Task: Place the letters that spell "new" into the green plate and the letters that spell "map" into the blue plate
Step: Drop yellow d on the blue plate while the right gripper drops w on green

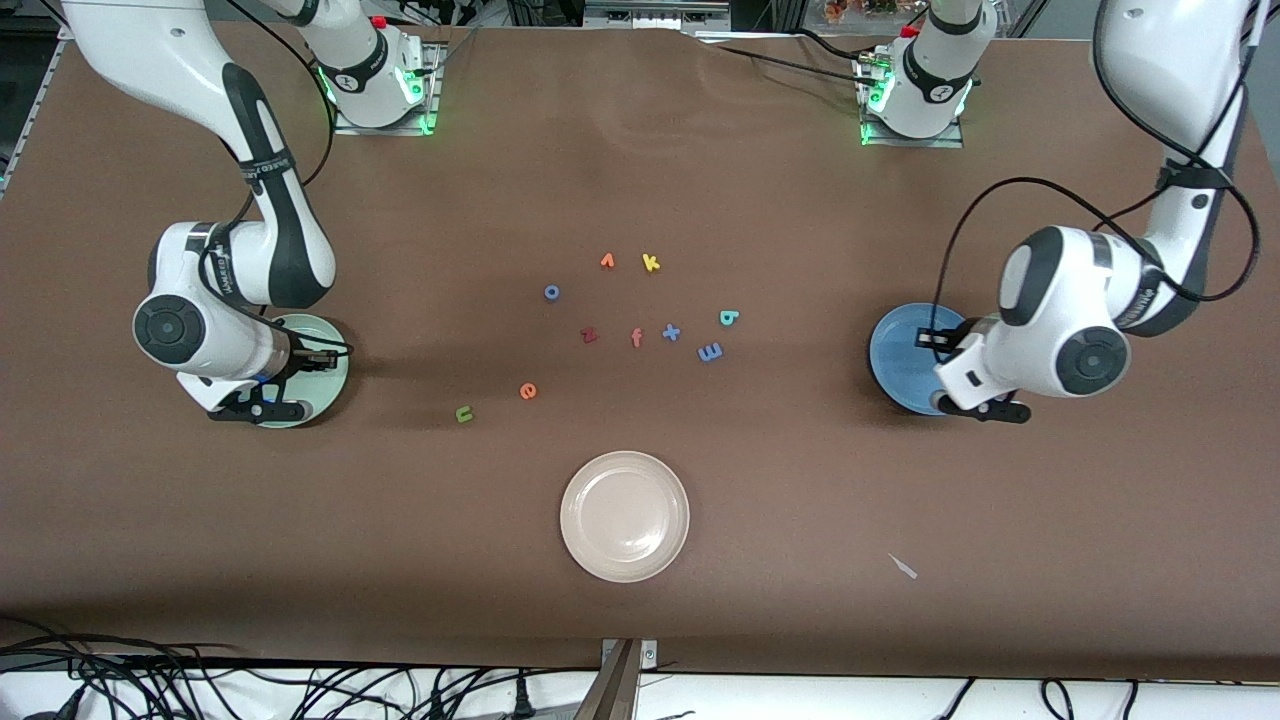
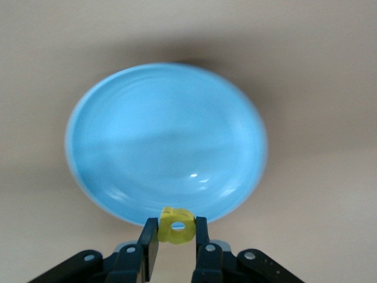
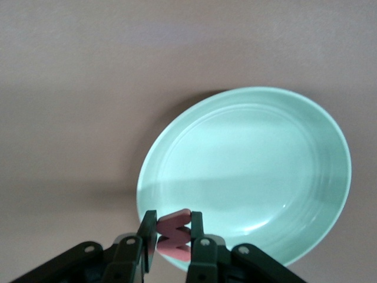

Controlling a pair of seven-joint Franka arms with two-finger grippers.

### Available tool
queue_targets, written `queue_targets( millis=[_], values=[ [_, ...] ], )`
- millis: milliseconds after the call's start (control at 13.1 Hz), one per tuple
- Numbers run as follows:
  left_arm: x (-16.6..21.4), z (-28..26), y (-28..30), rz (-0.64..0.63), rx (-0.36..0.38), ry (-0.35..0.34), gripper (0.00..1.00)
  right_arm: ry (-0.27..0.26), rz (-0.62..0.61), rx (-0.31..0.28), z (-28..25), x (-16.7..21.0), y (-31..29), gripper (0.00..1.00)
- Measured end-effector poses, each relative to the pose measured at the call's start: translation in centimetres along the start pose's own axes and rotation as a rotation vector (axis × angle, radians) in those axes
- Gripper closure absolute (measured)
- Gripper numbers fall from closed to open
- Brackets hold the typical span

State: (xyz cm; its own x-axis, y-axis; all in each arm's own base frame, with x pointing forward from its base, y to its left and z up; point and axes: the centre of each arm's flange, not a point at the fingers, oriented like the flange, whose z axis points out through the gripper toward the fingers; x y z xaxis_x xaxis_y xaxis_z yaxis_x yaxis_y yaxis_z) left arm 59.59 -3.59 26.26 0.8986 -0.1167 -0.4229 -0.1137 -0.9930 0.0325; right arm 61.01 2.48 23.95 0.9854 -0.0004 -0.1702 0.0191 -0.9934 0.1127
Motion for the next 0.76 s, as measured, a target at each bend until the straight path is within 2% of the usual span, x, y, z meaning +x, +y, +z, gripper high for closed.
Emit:
queue_targets(
  millis=[76, 153, 381, 458, 534, 610, 763],
  values=[
    [0.3, 1.3, -1.5, 0.001, 0.009, -0.02, 0.7, 0.01, 0.001, -0.002, 0.6, 0.3, 0.1, 0.73],
    [0.7, 2.6, -2.4, 0.003, 0.012, -0.036, 0.7, 0.018, 0.002, -0.004, 1.0, 0.5, 0.1, 0.67],
    [2.0, 6.3, -3.1, 0.007, -0.007, -0.059, 0.7, 0.026, 0.005, -0.003, 0.9, 0.8, 0.2, 0.33],
    [2.4, 7.0, -3.0, 0.008, -0.011, -0.058, 0.66, 0.027, 0.009, 0.003, 0.5, 1.0, -0.1, 0.22],
    [2.5, 7.2, -3.0, 0.008, -0.013, -0.056, 0.66, 0.026, 0.016, 0.016, 0.0, 1.1, -0.6, 0.13],
    [2.6, 6.9, -3.0, 0.008, -0.012, -0.05, 0.6, 0.029, 0.027, 0.04, -0.5, 1.3, -1.5, 0.02],
    [2.7, 5.3, -1.9, 0.018, -0.019, -0.02, 0.41, 0.037, 0.073, 0.101, -1.3, 1.6, -4.5, 0.0]
  ],
)
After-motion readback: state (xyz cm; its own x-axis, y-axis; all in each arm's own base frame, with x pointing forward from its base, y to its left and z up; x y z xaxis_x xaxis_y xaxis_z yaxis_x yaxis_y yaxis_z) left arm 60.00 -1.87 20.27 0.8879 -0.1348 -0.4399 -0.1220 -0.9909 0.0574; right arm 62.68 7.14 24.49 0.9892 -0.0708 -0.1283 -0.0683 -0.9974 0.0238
